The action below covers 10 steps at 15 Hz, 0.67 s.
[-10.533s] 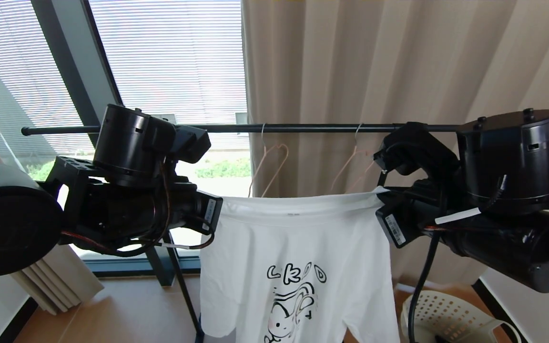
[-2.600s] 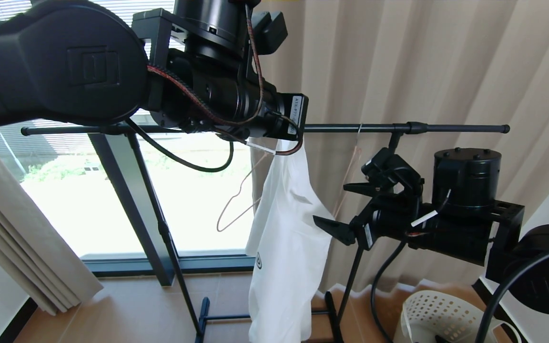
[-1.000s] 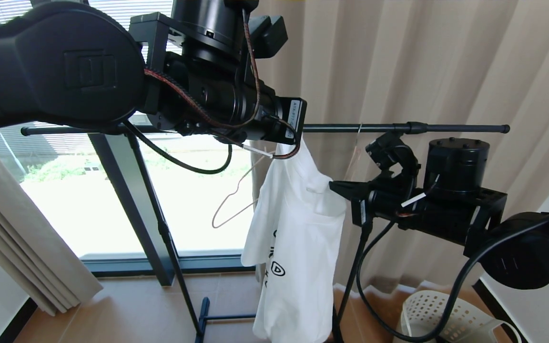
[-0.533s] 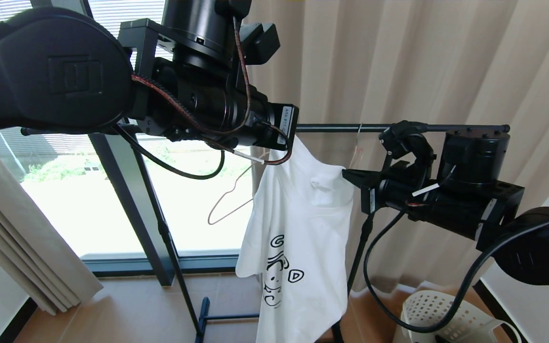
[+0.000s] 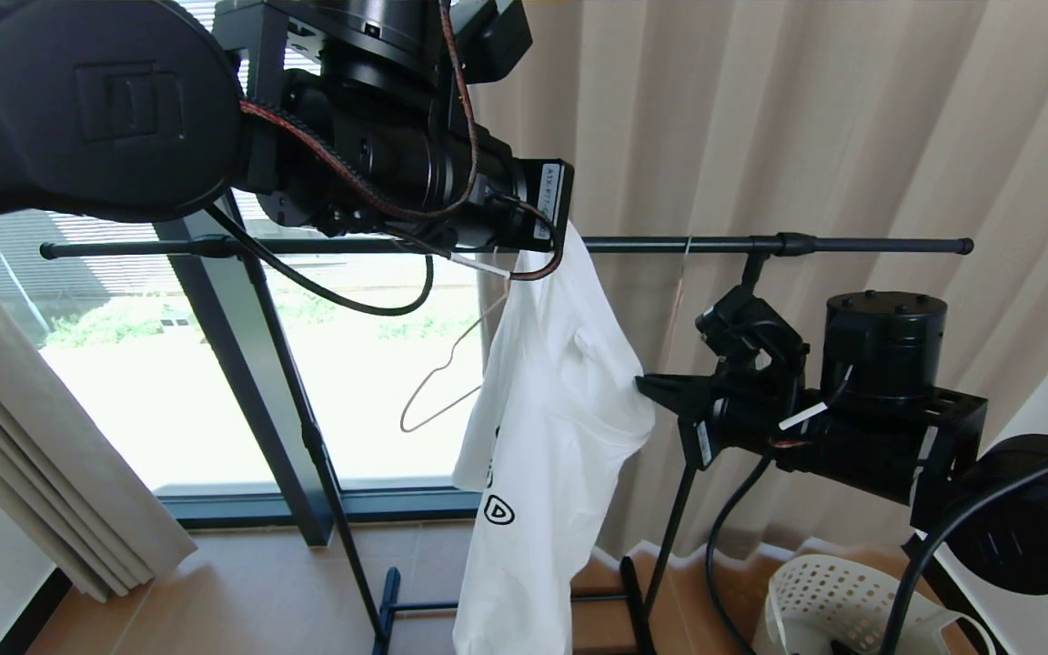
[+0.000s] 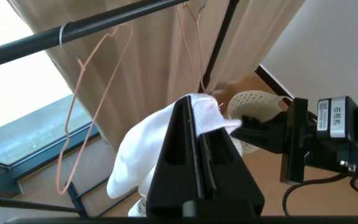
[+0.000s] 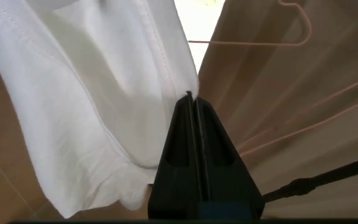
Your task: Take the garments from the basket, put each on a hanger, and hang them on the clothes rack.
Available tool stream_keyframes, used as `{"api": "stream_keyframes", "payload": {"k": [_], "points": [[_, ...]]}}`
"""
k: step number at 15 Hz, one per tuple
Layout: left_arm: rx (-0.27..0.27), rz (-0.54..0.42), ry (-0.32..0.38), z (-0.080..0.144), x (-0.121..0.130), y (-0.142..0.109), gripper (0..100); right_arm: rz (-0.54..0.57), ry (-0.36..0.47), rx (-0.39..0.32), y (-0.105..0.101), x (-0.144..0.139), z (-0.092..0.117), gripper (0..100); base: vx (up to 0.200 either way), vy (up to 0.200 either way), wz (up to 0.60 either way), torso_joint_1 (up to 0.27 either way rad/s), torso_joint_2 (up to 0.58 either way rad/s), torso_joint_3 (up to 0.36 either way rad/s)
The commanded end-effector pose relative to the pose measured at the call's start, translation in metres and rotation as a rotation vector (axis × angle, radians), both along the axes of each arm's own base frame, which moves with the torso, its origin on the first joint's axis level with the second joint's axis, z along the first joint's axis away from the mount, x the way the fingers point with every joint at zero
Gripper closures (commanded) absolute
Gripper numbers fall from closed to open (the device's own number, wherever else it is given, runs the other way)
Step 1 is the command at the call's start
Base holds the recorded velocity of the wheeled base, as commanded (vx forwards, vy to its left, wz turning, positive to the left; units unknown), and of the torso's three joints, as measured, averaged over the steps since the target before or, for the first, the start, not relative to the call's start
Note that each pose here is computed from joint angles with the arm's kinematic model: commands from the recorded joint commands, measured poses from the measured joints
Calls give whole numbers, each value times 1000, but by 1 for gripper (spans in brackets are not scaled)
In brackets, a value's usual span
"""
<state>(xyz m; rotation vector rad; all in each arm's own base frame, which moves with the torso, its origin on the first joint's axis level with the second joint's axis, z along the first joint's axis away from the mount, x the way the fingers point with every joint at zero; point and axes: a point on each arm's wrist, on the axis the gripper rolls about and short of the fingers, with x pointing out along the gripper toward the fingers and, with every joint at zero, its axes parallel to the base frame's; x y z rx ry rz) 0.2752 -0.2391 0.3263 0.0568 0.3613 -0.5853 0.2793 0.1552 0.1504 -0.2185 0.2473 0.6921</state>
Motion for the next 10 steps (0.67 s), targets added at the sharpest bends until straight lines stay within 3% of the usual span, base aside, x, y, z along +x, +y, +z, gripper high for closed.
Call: {"api": "stream_keyframes", "payload": {"k": [1, 2, 6, 10], "points": [[2, -2, 2, -2, 3, -3, 100, 28, 13, -6, 6, -3, -4, 100, 0, 0, 0, 0, 0, 0], [2, -2, 0, -2, 3, -3, 100, 30, 14, -4, 7, -4, -4, 0, 0, 0, 0, 0, 0, 0], [0, -4, -4, 0, 1, -2, 100, 156, 41, 28, 5, -9, -6, 0, 0, 0, 0, 0, 0, 0], [3, -10, -4, 0, 0, -3, 100, 136, 18, 57, 11, 1, -5, 0, 0, 0, 0, 0, 0, 0]]}}
